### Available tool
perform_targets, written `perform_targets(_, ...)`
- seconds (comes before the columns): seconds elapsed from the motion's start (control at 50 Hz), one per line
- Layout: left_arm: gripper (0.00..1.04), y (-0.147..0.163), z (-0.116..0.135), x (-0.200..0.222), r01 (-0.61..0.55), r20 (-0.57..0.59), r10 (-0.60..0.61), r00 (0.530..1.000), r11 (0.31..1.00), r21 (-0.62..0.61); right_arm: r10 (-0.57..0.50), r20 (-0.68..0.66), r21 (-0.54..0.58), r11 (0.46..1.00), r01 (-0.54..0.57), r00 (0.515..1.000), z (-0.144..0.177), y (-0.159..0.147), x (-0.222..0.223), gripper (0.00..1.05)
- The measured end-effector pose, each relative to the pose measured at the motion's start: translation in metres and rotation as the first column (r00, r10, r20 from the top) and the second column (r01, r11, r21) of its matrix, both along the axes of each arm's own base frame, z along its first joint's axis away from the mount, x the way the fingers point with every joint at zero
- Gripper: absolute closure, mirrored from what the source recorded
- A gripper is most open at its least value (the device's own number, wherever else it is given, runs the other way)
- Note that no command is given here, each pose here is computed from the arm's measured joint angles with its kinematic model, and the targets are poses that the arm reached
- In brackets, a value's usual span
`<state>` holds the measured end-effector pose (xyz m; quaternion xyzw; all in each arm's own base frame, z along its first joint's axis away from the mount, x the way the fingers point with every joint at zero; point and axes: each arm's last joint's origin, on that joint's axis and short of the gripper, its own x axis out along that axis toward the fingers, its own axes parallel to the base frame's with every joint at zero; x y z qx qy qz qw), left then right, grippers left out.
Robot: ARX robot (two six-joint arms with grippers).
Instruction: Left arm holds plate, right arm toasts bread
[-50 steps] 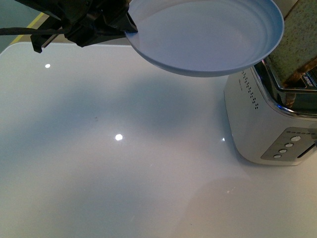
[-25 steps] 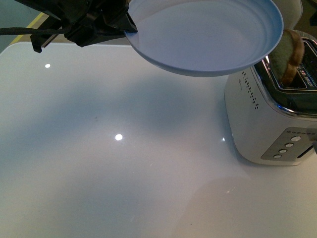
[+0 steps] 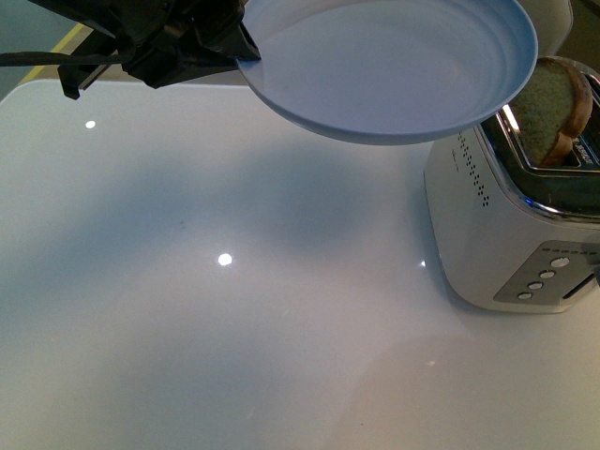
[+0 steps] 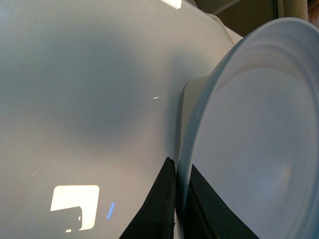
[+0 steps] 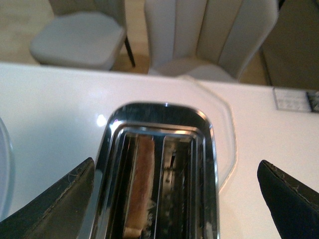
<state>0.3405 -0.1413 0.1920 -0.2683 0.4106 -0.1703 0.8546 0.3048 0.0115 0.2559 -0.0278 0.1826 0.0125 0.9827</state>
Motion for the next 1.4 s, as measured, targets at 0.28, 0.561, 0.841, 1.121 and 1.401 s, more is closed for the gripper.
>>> perform_targets(0.28, 1.02, 0.001, -0.003, -0.002, -0.001, -0.007, 0.001, 1.0, 1.0, 0.004, -0.036, 0.334, 0.059, 0.998, 0.017, 0.942, 0.039, -0.012, -0.057, 0.18)
perform_targets(0.561, 1.02, 0.001, -0.004, -0.002, -0.003, -0.005, 0.003, 1.0, 1.0, 0.008, -0.035, 0.355, 0.06, 0.998, 0.015, 0.934, -0.018, -0.012, -0.1, 0.69)
perform_targets(0.841, 1.02, 0.002, -0.005, -0.002, -0.005, 0.004, 0.005, 1.0, 1.0, 0.025, -0.035, 0.35, 0.06, 0.998, 0.015, 0.936, -0.054, -0.012, -0.137, 1.03)
perform_targets(1.121, 1.02, 0.003, -0.008, -0.004, -0.005, -0.001, 0.005, 1.0, 0.999, 0.04, -0.035, 0.349, 0.06, 0.998, 0.015, 0.936, -0.07, -0.012, -0.157, 1.03)
perform_targets(1.401, 1.02, 0.003, -0.009, -0.004, -0.001, -0.004, 0.001, 1.0, 0.999, 0.048, -0.035, 0.35, 0.06, 0.998, 0.015, 0.936, -0.079, -0.012, -0.173, 1.03)
